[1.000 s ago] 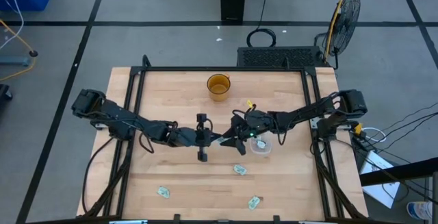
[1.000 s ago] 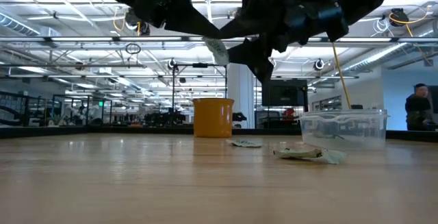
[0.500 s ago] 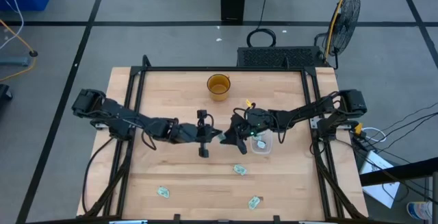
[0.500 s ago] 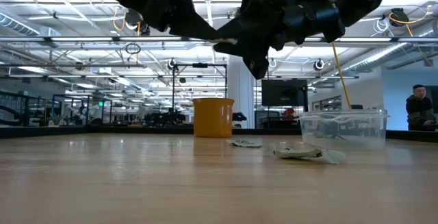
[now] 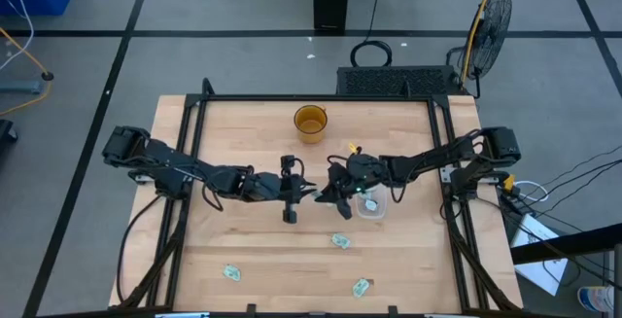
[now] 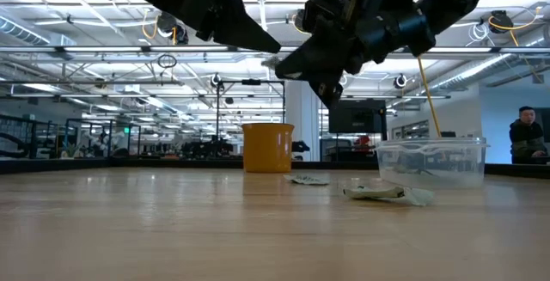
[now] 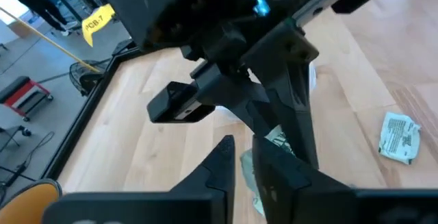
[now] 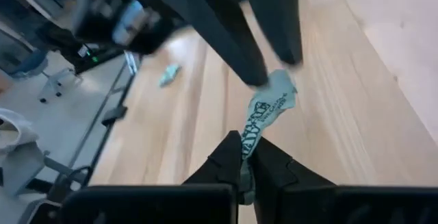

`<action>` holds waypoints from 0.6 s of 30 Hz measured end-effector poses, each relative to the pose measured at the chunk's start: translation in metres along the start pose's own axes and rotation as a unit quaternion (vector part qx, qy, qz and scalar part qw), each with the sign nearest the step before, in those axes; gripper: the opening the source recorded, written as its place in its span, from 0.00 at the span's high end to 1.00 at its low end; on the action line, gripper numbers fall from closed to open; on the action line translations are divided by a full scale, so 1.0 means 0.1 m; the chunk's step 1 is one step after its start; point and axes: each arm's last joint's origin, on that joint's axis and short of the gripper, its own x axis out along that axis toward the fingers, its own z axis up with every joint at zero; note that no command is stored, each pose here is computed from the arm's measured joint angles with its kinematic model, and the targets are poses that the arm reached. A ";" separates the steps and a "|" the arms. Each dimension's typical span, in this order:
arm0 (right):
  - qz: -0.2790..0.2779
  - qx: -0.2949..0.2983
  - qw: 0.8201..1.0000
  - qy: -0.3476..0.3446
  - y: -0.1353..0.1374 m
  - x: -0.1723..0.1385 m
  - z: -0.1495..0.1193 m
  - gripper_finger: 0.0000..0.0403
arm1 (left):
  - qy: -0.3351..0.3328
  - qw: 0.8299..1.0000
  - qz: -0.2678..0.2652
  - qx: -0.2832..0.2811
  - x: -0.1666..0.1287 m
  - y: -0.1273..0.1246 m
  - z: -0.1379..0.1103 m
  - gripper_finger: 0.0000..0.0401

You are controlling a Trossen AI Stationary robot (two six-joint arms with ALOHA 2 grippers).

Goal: Pick and place Stevia / Truvia into bins
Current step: Put the white stevia packet into the transparent bin

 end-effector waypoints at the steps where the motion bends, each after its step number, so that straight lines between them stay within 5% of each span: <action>1: -0.004 0.003 1.000 0.008 -0.01 0.00 -0.02 0.98 | 0.000 1.000 -0.001 0.000 0.00 0.00 0.00 0.83; 13: -0.112 0.038 0.983 0.139 -0.05 -0.22 -0.20 0.99 | 0.025 0.999 -0.010 -0.025 -0.01 -0.04 -0.05 0.64; 18: -0.246 0.062 0.945 0.208 0.02 -0.68 -0.24 1.00 | 0.040 0.998 -0.011 -0.038 -0.02 -0.05 -0.08 0.64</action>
